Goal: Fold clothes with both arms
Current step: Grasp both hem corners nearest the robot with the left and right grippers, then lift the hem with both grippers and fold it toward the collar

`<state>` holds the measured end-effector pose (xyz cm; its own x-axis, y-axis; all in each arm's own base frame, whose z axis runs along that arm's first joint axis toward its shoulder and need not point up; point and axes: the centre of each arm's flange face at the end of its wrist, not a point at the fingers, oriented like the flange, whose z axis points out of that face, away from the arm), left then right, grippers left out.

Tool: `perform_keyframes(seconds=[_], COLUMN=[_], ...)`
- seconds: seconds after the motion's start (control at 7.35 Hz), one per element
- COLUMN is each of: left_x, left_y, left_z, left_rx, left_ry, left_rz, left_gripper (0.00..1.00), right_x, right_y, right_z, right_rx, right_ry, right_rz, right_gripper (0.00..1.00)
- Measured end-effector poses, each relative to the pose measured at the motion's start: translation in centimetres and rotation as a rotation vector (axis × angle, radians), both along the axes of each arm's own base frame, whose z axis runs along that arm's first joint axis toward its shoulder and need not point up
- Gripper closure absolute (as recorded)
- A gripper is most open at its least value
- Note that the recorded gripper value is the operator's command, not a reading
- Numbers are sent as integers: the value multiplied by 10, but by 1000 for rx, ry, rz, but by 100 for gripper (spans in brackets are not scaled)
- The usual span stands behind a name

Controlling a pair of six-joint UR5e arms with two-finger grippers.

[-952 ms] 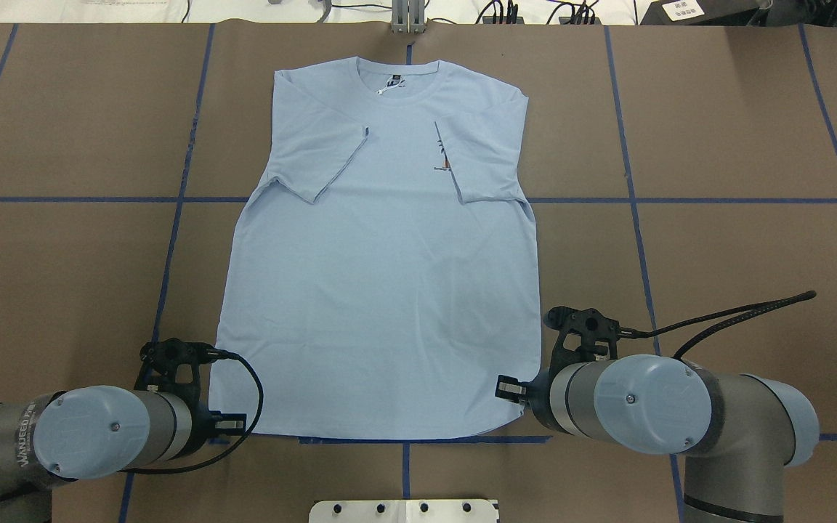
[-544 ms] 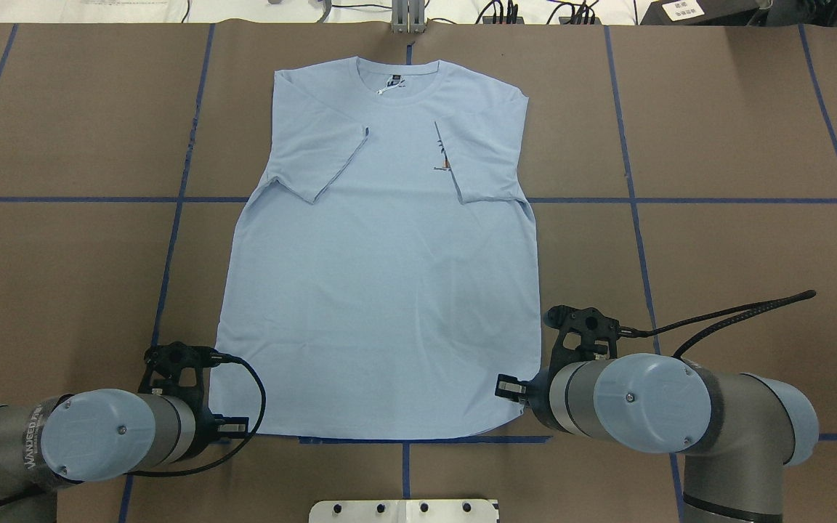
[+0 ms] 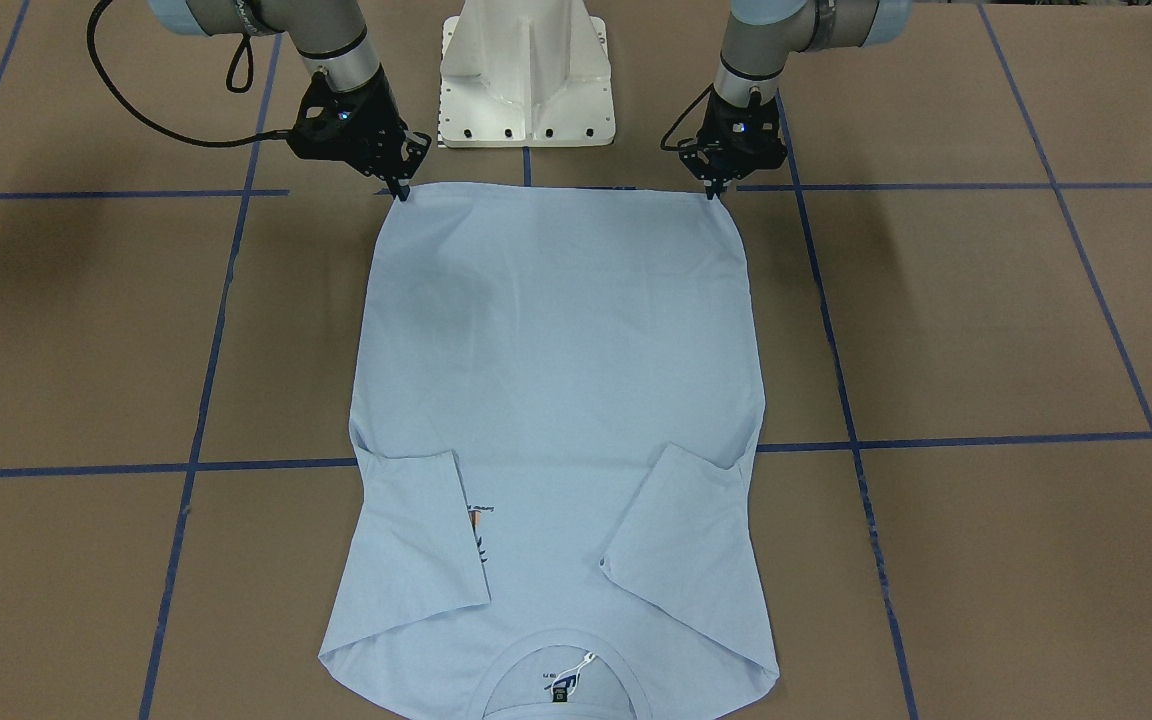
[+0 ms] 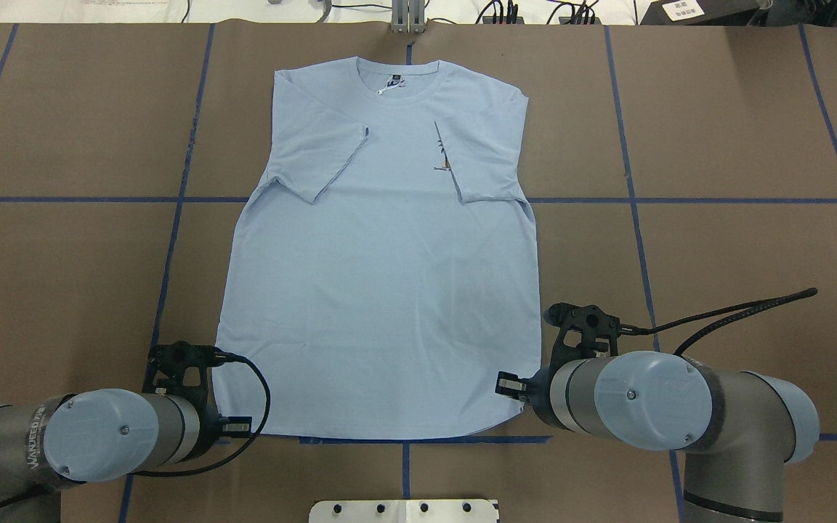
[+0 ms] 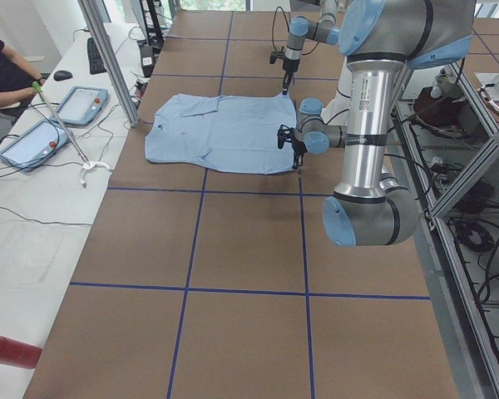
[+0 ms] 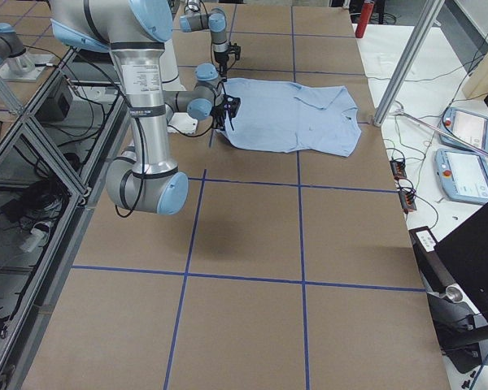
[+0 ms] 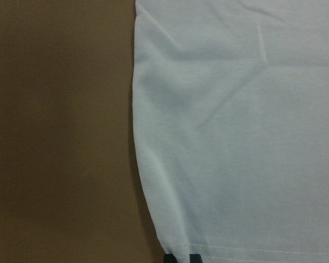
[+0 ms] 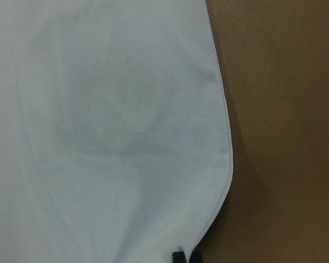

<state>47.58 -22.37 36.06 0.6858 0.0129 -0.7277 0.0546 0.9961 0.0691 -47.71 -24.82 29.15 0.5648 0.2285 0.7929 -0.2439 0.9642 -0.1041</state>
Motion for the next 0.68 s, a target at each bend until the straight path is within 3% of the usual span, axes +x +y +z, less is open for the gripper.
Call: perform_keyframes(seconds=[0.27, 0.68], left_x=[-11, -37], left_y=[0, 11], left_z=[-23, -65], left_rx=[8, 26], left_ry=[50, 140], left_rz=[-5, 15], left_gripper=[100, 100], right_x=[7, 46], right_y=[0, 9], right_z=[-8, -28], right_rx=[-1, -49], right_ry=[-19, -89], right_rz=[-4, -74], right_gripper=[100, 100])
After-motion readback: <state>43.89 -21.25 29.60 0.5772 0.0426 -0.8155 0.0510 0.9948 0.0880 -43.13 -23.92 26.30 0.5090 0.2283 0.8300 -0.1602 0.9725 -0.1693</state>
